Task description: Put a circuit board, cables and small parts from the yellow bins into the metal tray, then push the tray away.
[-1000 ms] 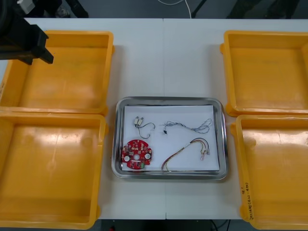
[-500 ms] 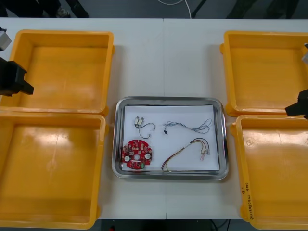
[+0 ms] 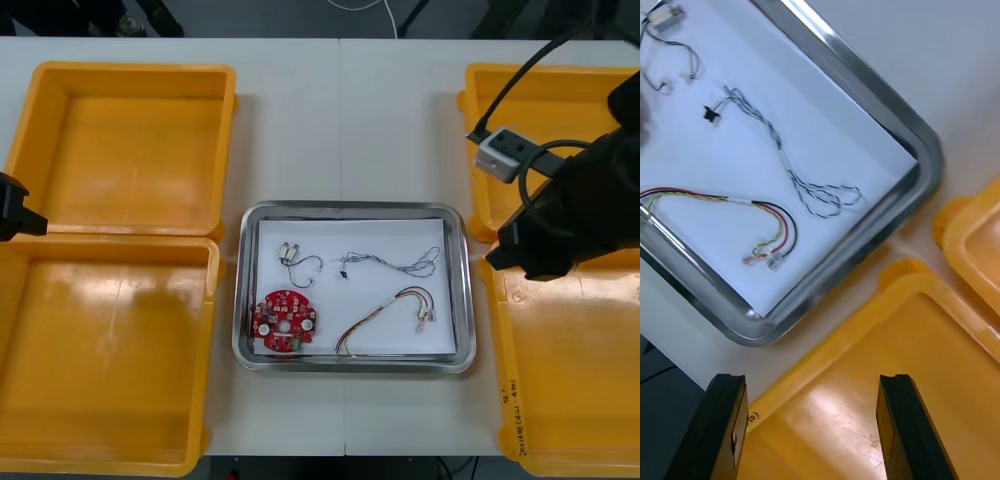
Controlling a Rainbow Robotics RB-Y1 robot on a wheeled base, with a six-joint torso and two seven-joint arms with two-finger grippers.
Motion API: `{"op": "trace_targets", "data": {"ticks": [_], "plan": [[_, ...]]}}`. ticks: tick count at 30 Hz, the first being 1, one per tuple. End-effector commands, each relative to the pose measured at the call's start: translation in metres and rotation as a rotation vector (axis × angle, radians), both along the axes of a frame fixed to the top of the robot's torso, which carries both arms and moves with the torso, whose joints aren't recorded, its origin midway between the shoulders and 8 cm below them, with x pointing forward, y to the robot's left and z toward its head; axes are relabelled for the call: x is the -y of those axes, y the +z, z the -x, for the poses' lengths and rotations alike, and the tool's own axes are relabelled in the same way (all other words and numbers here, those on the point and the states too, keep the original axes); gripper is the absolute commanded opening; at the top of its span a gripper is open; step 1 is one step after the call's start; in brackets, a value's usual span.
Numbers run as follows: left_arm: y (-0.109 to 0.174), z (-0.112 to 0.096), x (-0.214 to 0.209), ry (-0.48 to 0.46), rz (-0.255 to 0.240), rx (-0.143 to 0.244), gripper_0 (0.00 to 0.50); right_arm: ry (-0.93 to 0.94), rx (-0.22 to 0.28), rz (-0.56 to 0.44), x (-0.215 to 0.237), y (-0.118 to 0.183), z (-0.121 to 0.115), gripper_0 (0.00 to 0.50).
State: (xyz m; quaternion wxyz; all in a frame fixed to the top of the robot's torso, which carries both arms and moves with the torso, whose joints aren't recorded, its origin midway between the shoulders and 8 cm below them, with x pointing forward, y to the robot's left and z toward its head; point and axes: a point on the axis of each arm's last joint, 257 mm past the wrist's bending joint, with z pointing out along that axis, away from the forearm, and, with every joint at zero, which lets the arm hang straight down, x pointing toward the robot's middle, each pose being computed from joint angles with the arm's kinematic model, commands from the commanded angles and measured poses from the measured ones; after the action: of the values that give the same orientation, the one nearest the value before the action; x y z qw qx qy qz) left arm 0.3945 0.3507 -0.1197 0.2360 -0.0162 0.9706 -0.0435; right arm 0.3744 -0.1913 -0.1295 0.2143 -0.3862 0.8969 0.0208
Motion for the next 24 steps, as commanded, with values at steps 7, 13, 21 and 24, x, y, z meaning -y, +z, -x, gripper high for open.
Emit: {"op": "trace_targets", "data": {"ticks": [7,13,21,24], "plan": [[-0.003,0.007,0.003,-0.059,-0.022,0.024,0.5,0.203,0.067,0.095,-0.059,-0.004,0.014,0.5],[-0.01,0.006,0.004,-0.06,-0.043,0.01,0.5,0.28,0.053,0.095,-0.081,-0.02,0.027,0.5],[-0.015,0.006,0.001,-0.055,-0.064,0.002,0.5,0.404,0.075,0.127,-0.124,-0.049,0.043,0.5],[-0.02,0.006,0.002,-0.051,-0.072,-0.01,0.5,0.453,0.104,0.155,-0.142,-0.061,0.047,0.5]]}}
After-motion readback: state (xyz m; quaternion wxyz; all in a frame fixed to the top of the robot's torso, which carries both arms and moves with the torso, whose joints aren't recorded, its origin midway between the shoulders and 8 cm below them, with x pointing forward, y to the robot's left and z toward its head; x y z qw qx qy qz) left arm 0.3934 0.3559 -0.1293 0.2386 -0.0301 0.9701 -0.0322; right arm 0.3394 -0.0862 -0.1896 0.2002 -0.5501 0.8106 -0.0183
